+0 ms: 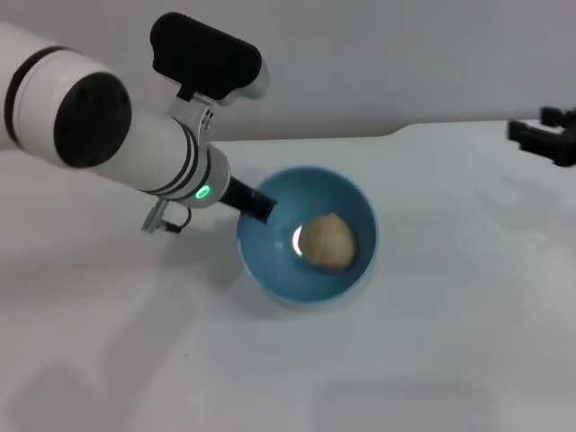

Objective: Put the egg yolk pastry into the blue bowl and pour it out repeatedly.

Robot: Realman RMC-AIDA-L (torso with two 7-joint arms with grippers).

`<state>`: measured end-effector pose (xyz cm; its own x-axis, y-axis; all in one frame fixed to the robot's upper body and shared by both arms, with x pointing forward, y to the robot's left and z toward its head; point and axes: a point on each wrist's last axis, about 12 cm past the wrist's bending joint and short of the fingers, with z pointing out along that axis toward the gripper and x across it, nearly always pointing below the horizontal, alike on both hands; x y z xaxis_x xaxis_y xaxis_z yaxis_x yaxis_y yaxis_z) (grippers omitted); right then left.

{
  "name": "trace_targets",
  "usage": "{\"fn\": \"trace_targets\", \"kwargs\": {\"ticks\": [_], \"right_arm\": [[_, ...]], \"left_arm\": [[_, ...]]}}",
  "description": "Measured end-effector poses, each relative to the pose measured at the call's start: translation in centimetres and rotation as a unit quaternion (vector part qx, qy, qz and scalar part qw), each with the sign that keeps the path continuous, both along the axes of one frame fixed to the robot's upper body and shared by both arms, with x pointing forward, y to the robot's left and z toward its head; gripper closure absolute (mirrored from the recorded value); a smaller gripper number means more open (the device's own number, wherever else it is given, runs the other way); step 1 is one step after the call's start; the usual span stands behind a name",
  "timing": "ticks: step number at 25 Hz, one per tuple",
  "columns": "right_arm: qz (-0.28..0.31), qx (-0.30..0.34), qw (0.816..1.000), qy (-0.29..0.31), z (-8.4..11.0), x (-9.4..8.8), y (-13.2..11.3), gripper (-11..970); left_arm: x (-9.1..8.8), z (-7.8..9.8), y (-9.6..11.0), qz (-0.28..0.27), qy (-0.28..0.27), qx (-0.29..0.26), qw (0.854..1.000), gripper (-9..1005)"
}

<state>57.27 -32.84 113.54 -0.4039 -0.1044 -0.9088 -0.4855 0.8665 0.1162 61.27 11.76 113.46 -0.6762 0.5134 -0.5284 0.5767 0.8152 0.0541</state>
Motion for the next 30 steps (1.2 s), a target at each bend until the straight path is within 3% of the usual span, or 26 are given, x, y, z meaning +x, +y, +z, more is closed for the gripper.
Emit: {"fn": "trace_targets", "kwargs": {"ticks": [3,4,12,20,24,28,30], "right_arm": [[-0.033,-0.016,0.999,0.008,-1.9,-0.4,-1.0,408],[-0.054,-0.031,0.998,0.016,-3.4,-0.7,-1.2,408],[-0.089,-0.055,0.993,0.046,-6.5,-1.1,-0.9,407],[-0.115,-0.028,0.992,0.05,-6.9,-1.3,-1.6,408],[-0.116,-0.028,0.992,0.05,-7.0,-1.4,-1.6,408],[-0.114,-0.029,0.992,0.047,-6.8,-1.2,-1.5,408],[-0.114,-0.029,0.992,0.047,-6.8,-1.2,-1.5,408]], "left_arm": [[0.5,-0.2,0.2,-0.002,-0.055,-0.033,0.998,992],[0.6,-0.4,0.3,0.0,-0.073,-0.045,0.996,992],[0.0,-1.0,1.0,0.015,-0.186,-0.131,0.974,992],[-5.1,-3.2,-0.2,-0.037,-0.353,-0.238,0.904,993],[-8.3,-5.0,-0.3,-0.092,-0.44,-0.283,0.847,993],[-9.9,-6.0,-0.3,-0.144,-0.481,-0.28,0.818,994],[-10.0,-6.1,-0.4,-0.151,-0.484,-0.278,0.816,995]]}}
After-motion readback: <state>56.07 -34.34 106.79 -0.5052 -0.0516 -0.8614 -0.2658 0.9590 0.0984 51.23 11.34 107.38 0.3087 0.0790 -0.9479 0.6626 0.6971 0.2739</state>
